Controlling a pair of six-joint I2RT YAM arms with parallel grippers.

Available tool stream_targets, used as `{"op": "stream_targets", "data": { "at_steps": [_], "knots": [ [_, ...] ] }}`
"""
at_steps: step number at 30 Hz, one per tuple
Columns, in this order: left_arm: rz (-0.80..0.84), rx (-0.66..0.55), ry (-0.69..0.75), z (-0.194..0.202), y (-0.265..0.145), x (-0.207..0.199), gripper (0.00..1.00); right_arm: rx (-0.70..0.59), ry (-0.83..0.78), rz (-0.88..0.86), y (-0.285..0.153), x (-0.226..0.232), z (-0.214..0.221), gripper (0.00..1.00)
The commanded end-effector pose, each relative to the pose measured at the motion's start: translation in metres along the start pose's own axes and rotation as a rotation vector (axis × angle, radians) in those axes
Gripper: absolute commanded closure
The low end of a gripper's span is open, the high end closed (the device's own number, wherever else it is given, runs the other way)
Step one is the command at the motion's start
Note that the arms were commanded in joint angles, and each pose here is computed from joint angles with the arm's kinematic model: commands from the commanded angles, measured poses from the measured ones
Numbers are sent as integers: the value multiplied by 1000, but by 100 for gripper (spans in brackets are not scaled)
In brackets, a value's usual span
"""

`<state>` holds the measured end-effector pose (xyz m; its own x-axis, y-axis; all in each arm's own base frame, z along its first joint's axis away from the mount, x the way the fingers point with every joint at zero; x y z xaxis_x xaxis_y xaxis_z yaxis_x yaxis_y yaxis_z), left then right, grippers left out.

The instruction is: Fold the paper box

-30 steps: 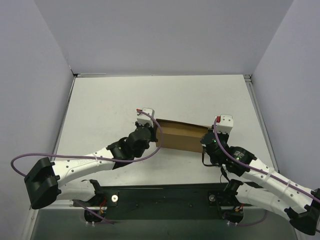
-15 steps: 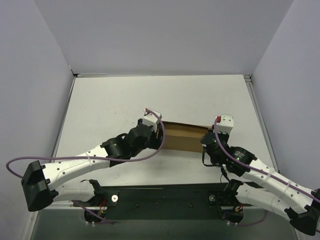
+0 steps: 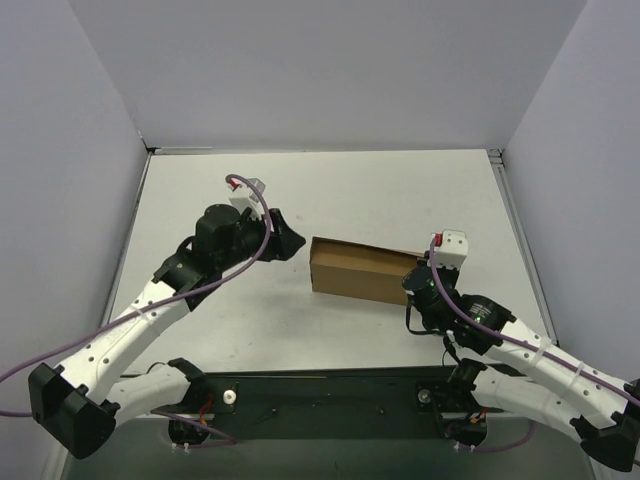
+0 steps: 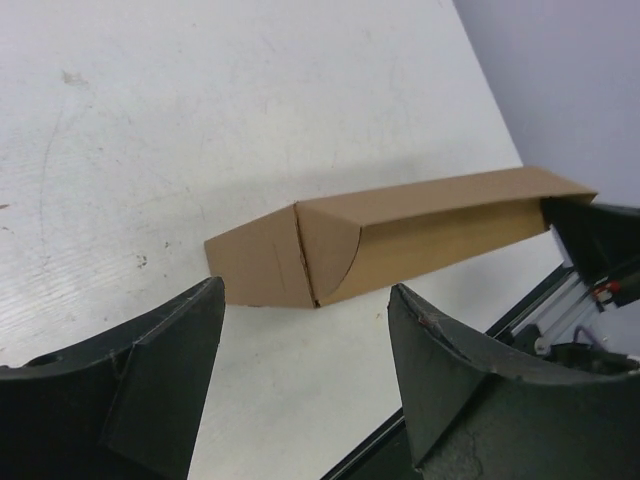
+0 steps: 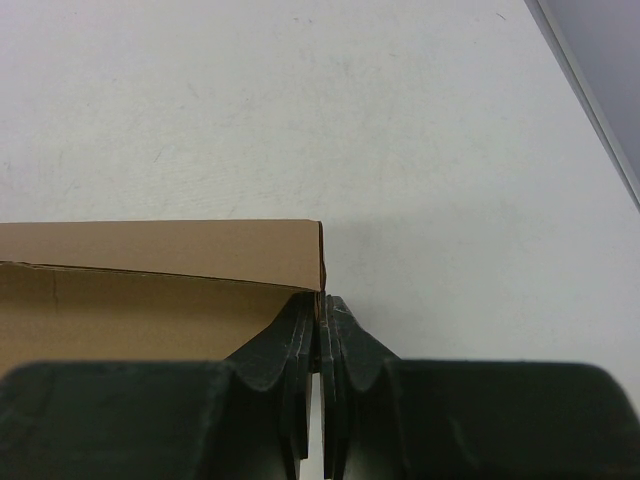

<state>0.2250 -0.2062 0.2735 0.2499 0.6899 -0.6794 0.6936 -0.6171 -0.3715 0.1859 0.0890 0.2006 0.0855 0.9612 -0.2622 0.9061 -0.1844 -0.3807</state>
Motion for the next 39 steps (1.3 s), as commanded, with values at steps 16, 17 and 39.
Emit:
{"op": "stream_targets", "data": {
  "at_steps": [16, 17, 39],
  "knots": [
    [180, -101, -195, -36, 47, -21, 23, 82, -108, -21, -2, -3, 30, 100],
    [177, -100, -195, -37, 49, -21, 23, 83, -111, -21, -2, -3, 30, 100],
    [16, 117, -178, 34, 64, 43, 39, 97, -122, -16, 0, 1, 32, 100]
  ]
}}
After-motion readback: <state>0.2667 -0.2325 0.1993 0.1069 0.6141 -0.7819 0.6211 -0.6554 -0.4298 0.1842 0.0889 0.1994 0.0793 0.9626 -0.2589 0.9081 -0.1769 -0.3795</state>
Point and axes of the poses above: each gripper's point midway between its finger pads, its own y axis out along the fingers, its own x axis along the line the jaws close on, z = x × y, the point moved 5 cm from there along -y, back along the fingers, and after that the axes turned 14 degrees about -y, right-handed, at the moved point
